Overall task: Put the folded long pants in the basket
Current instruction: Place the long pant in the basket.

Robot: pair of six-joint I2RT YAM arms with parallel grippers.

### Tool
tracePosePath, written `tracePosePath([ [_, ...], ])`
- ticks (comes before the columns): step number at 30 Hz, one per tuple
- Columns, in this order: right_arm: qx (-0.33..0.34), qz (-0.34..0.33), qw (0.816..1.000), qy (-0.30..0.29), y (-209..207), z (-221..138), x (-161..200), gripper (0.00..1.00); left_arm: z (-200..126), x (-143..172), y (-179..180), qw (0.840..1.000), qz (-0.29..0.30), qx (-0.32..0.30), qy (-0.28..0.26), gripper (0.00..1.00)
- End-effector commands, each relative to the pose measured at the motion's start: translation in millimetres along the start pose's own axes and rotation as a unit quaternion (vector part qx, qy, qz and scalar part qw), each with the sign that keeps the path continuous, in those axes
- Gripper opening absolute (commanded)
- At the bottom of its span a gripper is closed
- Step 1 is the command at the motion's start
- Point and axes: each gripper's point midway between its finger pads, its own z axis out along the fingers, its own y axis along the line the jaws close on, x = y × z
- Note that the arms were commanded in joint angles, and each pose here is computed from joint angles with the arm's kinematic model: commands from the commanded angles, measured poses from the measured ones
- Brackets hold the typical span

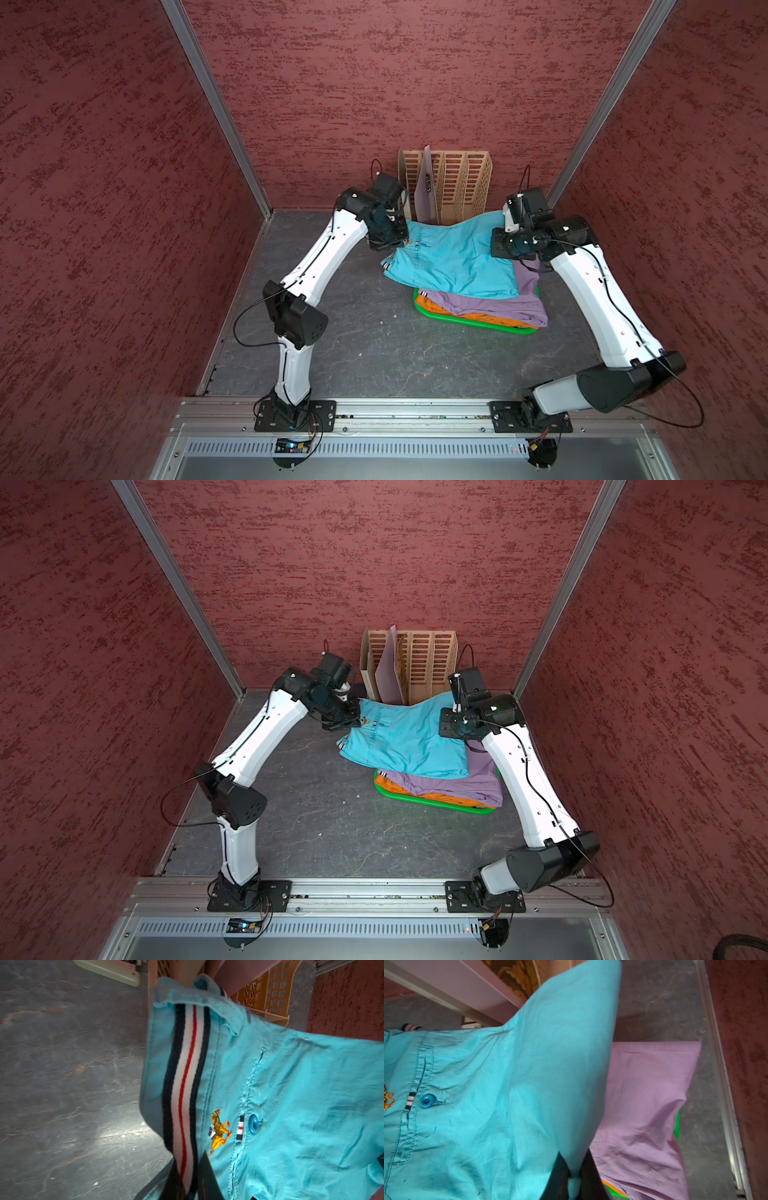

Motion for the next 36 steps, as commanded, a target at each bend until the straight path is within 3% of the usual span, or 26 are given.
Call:
tracePosePath([
  [1,0.078,0.022,0.996,-0.036,-43.2,-4.8,-10.3,0.0,-1.5,9.0,-26.1,1.0,0.002,-0.001,-0.013,0.0],
  [16,0.143,0.1,0.985,-0.009,-129.0,25.8,13.5,0.0,65.2,10.6,-53.1,1.0,0.012,0.017,0.011,0.0],
  [28,0.165,0.132,0.977,0.039,-147.4,65.6,36.5,0.0,119.8,18.1,-31.1,0.998,0.017,-0.031,0.046,0.0],
  [35,0.168,0.148,0.972,0.075,-150.1,84.2,58.9,0.0,121.5,6.0,-13.6,0.998,0.018,-0.051,0.039,0.0],
  [36,0.16,0.154,0.972,0.076,-148.4,84.4,58.6,0.09,118.7,2.9,-12.7,0.998,0.017,-0.047,0.037,0.1],
])
